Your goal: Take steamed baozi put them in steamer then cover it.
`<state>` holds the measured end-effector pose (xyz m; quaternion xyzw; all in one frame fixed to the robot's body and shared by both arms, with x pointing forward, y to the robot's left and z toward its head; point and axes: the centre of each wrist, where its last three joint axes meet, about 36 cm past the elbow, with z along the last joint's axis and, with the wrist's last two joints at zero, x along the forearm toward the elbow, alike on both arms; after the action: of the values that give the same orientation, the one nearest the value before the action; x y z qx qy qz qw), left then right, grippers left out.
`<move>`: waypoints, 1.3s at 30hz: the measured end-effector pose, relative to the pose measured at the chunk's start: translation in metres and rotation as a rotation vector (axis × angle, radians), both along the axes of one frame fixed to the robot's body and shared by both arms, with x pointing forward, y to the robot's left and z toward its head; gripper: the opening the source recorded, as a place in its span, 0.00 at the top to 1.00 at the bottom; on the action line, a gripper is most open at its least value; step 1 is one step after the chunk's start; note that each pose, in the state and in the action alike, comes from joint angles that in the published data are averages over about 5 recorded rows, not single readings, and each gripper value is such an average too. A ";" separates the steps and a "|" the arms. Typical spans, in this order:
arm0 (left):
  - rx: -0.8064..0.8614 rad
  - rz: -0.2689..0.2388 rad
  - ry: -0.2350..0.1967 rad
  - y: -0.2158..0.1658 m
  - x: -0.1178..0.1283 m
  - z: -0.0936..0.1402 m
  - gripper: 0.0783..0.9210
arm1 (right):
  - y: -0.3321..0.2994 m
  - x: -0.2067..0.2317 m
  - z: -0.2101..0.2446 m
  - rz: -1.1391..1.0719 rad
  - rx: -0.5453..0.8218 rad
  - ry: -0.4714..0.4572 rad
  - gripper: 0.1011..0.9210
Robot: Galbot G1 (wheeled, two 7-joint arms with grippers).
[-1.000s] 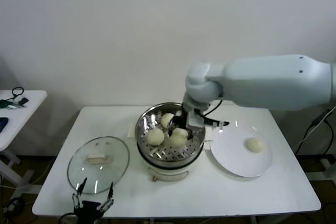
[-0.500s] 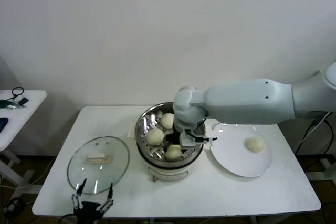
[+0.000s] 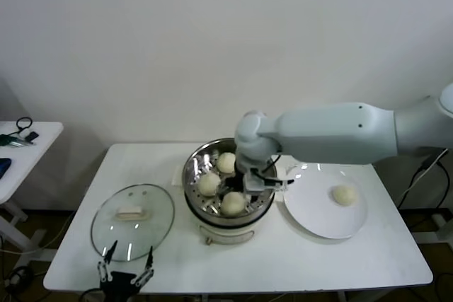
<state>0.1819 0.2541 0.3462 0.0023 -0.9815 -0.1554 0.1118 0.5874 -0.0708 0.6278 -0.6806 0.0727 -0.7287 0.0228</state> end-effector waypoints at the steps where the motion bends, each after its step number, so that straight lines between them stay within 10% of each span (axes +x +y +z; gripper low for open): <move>1: 0.000 -0.001 -0.001 0.000 0.000 0.000 0.12 | -0.005 0.004 0.006 -0.022 -0.001 0.001 0.12; 17: -0.008 -0.008 -0.012 -0.002 0.006 0.000 0.12 | -0.210 0.067 0.056 -0.795 -0.003 0.017 0.12; 39: -0.010 0.004 0.002 -0.002 0.000 -0.001 0.12 | -0.370 0.069 -0.095 -1.363 0.015 0.051 0.12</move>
<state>0.1817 0.2518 0.3450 0.0035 -0.9821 -0.1504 0.1132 0.6559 -0.4406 0.5324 -0.4994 0.4906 -0.5636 -0.4384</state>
